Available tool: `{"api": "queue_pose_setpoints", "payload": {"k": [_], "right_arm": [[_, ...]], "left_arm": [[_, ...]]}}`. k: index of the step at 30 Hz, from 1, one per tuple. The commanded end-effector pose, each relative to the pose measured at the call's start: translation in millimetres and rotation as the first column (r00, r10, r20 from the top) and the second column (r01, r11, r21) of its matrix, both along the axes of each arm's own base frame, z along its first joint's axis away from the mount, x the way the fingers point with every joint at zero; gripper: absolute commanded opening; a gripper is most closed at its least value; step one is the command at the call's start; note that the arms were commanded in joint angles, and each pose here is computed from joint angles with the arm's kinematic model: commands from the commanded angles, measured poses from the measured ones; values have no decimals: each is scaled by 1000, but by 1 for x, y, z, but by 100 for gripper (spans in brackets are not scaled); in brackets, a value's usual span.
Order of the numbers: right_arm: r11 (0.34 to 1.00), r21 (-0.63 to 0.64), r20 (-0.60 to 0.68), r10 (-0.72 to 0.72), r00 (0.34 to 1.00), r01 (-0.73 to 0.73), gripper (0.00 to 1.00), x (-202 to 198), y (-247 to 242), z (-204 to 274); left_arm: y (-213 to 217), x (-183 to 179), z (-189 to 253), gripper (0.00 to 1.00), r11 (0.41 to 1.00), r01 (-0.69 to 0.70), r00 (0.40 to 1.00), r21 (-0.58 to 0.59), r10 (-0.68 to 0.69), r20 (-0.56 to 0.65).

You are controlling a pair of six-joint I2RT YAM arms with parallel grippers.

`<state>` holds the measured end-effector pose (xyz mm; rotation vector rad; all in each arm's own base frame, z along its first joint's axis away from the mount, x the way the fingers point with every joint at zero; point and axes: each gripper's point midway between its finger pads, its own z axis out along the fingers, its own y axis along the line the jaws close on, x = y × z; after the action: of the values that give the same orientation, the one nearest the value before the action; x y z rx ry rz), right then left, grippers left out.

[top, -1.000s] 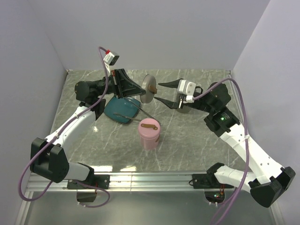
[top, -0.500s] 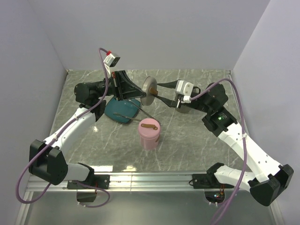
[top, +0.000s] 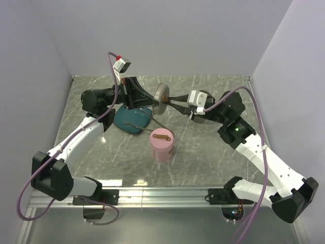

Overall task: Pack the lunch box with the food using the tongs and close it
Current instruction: Close the box lid on the packing box.

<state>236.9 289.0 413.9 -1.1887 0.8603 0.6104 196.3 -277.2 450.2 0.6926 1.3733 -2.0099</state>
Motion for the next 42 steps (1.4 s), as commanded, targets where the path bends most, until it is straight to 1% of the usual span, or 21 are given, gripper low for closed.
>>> {"api": "queue_pose_setpoints", "payload": {"k": [1, 4, 6, 8, 9, 17, 18, 20, 21, 22, 23, 24, 25, 29, 32, 34, 35, 36, 38, 41, 42], "right_arm": [[1000, -6, 12, -1, 1000, 1, 17, -1, 1, -1], [1000, -5, 0, -8, 1000, 8, 4, -1, 0, 2], [1000, 1, -12, -25, 1000, 25, 0, 0, -3, 6], [1000, -5, -37, -28, 999, 28, 0, -1, -4, 5], [999, -5, -41, -38, 998, 38, 0, 0, -6, 8], [982, -94, -148, -179, 973, 167, 0, 12, -35, -5], [978, -101, -150, -197, 969, 183, 0, 13, -39, -2], [956, -152, -190, -278, 942, 251, 0, 26, -54, -13], [945, -165, -203, -311, 928, 281, 0, 32, -59, -13], [933, -188, -207, -344, 916, 308, 0, 38, -65, -15], [901, -248, -244, -413, 877, 356, 0, 51, -76, -31], [884, -257, -245, -450, 859, 390, 0, 58, -84, -27], [866, -284, -255, -481, 839, 411, 0, 64, -88, -30], [759, -444, -333, -633, 699, 476, 0, 94, -123, -65], [655, -539, -356, -747, 561, 529, 0, 131, -153, -83], [598, -602, -372, -797, 476, 530, 0, 145, -174, -94], [577, -674, -409, -811, 418, 462, 0, 148, -179, -120], [573, -670, -412, -816, 406, 472, 0, 155, -184, -111], [543, -726, -432, -838, 334, 423, 0, 164, -196, -135], [499, -776, -417, -865, 281, 385, 0, 179, -207, -150], [497, -768, -410, -866, 287, 403, 0, 187, -207, -140]], "left_arm": [[4, -19, 14, 0, 1000, 18, 996, -23, -16, 90], [3, -19, 13, 0, 1000, 12, 996, -22, -10, 89], [0, -11, 8, 4, 1000, -16, 997, 1, 16, 72], [-1, -2, 7, 36, 999, -49, 998, 12, 48, 52], [-1, 3, 4, 44, 998, -61, 998, 21, 61, 30], [21, 41, -8, 84, 973, -223, 974, 53, 224, -17], [24, 45, -12, 99, 968, -242, 970, 62, 243, 3], [28, 54, -24, 99, 956, -270, 961, 118, 275, -26], [29, 57, -23, 99, 947, -293, 956, 130, 287, 59], [30, 60, -28, 99, 938, -307, 952, 161, 299, 71], [30, 67, -42, 99, 920, -319, 946, 228, 322, 25], [31, 68, -36, 100, 905, -361, 931, 225, 337, 138], [33, 68, -34, 100, 896, -381, 922, 228, 350, 166], [40, 67, -26, 99, 861, -457, 874, 225, 387, 294], [46, 65, -36, 100, 836, -493, 845, 240, 395, 359], [49, 59, -50, 99, 832, -491, 848, 257, 391, 357], [50, 58, -55, 99, 828, -495, 846, 264, 390, 363], [53, 59, -62, 99, 819, -502, 846, 278, 399, 354], [59, 62, -66, 99, 795, -535, 831, 285, 435, 346], [72, 72, -72, 99, 758, -580, 812, 299, 505, 294], [75, 73, -75, 99, 754, -580, 813, 308, 514, 275]]}}
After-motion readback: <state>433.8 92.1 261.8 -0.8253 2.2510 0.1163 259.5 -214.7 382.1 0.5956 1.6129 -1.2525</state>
